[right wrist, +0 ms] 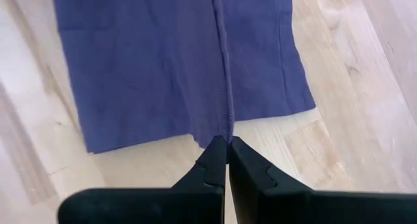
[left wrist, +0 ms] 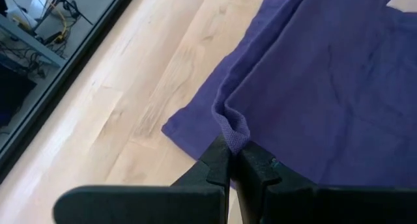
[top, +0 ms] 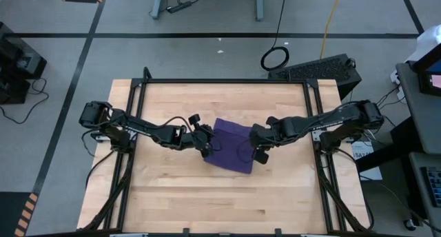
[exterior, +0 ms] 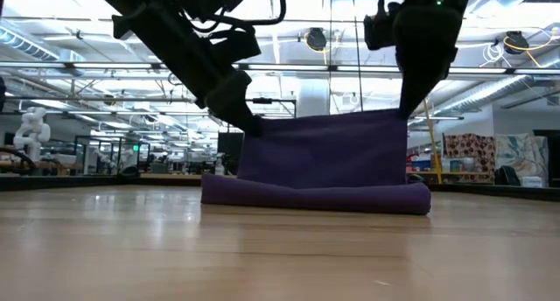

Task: Roll towel
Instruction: Roll the purple towel

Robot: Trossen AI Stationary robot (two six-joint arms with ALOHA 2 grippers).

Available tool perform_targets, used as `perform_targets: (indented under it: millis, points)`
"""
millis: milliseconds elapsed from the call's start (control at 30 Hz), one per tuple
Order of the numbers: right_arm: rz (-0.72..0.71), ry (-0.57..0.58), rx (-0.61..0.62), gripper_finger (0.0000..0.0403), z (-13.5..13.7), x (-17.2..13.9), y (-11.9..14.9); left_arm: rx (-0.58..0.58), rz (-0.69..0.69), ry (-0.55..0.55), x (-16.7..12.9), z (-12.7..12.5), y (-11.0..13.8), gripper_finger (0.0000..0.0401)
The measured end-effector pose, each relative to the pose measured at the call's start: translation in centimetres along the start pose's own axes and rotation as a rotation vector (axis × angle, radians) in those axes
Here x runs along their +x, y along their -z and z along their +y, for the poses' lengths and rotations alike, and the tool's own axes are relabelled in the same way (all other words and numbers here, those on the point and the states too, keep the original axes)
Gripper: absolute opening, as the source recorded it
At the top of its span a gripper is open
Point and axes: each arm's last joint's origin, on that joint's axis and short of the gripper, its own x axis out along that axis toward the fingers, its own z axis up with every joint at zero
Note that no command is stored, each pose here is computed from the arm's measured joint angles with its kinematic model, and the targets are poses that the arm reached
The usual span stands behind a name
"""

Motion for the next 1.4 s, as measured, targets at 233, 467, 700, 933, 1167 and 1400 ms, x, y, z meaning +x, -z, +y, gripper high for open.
perform_targets:
  millis: [233, 467, 700, 933, 1167, 1400]
  points:
    - [-0.005, 0.032, -0.003, 0.0, -0.1, 0.5, 0.0, -0.002, -0.003, -0.003, 0.0, 0.0, 0.0, 0.0015]
    - [-0.007, 0.031, -0.011, 0.0, -0.1, 0.6, 0.0, -0.011, -0.019, -0.018, 0.0, 0.1, -0.2, 0.0015]
    - [0.016, 0.047, -0.018, 0.0, -0.1, 1.0, 0.1, -0.019, -0.02, -0.022, 0.1, 0.2, -0.2, 0.0015]
    - [0.009, 0.05, -0.006, 0.0004, -0.1, 1.0, 0.0, -0.019, -0.021, -0.023, 0.1, 0.2, -0.2, 0.0015]
    - [0.001, 0.069, 0.005, 0.0051, -0.1, 1.0, 0.0, -0.028, -0.018, -0.035, 0.5, 0.6, -0.2, 0.0015]
    - [0.003, 0.071, 0.005, 0.0085, -0.1, 1.0, 0.1, -0.046, -0.027, -0.051, 1.6, 0.9, -0.2, 0.0015]
